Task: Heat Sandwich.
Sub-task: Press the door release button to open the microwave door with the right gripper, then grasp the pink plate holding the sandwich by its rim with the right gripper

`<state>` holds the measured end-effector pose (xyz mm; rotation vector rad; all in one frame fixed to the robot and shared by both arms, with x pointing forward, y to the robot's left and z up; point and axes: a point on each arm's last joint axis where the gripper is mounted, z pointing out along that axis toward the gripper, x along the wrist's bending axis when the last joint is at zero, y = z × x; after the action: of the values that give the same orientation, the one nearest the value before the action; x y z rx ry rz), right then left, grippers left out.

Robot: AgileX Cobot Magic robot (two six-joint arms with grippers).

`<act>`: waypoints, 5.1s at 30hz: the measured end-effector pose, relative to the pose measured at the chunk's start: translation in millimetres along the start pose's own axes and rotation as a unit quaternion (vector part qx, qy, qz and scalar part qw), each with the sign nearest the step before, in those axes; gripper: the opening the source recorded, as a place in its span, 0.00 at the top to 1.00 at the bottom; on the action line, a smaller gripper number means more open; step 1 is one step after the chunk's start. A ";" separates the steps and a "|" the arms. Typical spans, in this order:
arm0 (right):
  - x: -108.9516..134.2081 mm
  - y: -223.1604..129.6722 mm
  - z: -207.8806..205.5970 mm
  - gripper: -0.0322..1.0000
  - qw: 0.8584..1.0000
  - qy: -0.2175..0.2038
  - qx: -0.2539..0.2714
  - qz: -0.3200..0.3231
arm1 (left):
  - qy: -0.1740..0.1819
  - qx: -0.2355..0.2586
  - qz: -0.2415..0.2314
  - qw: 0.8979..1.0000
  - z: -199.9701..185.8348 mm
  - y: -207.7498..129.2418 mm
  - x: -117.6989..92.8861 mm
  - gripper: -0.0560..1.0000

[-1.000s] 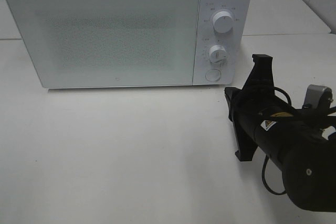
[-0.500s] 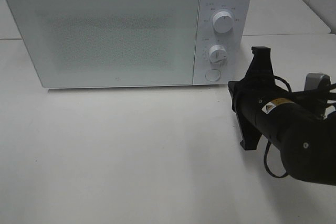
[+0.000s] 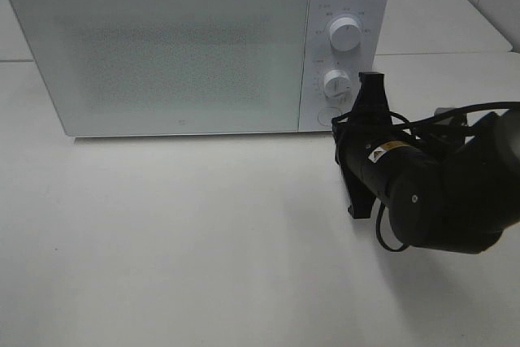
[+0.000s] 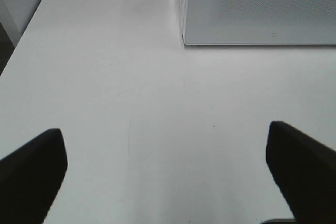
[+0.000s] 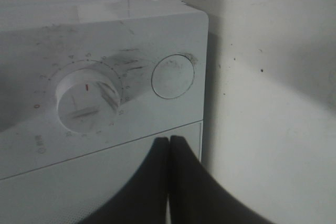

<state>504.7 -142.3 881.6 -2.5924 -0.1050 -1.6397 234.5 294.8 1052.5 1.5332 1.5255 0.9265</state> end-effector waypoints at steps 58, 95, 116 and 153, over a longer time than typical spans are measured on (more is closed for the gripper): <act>5.1 6.6 85.4 0.96 0.999 -0.003 -0.023 0.025 | 0.000 0.000 0.000 1.000 0.0 0.0 0.0 0.03; 10.6 9.7 89.8 0.96 0.999 -0.049 -0.005 0.014 | 0.000 0.000 0.000 1.000 0.0 0.0 0.0 0.03; -0.1 7.0 48.1 0.96 0.998 -0.043 0.051 0.023 | 0.000 0.000 0.000 1.000 0.0 0.0 0.0 0.03; 56.7 3.4 -39.0 0.95 0.910 -0.133 0.200 -0.339 | 0.000 0.000 0.000 1.000 0.0 0.0 0.0 0.03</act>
<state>494.2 -148.4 949.4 -2.5501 -1.3330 -1.1780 234.5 294.8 1052.5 1.5332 1.5255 0.9265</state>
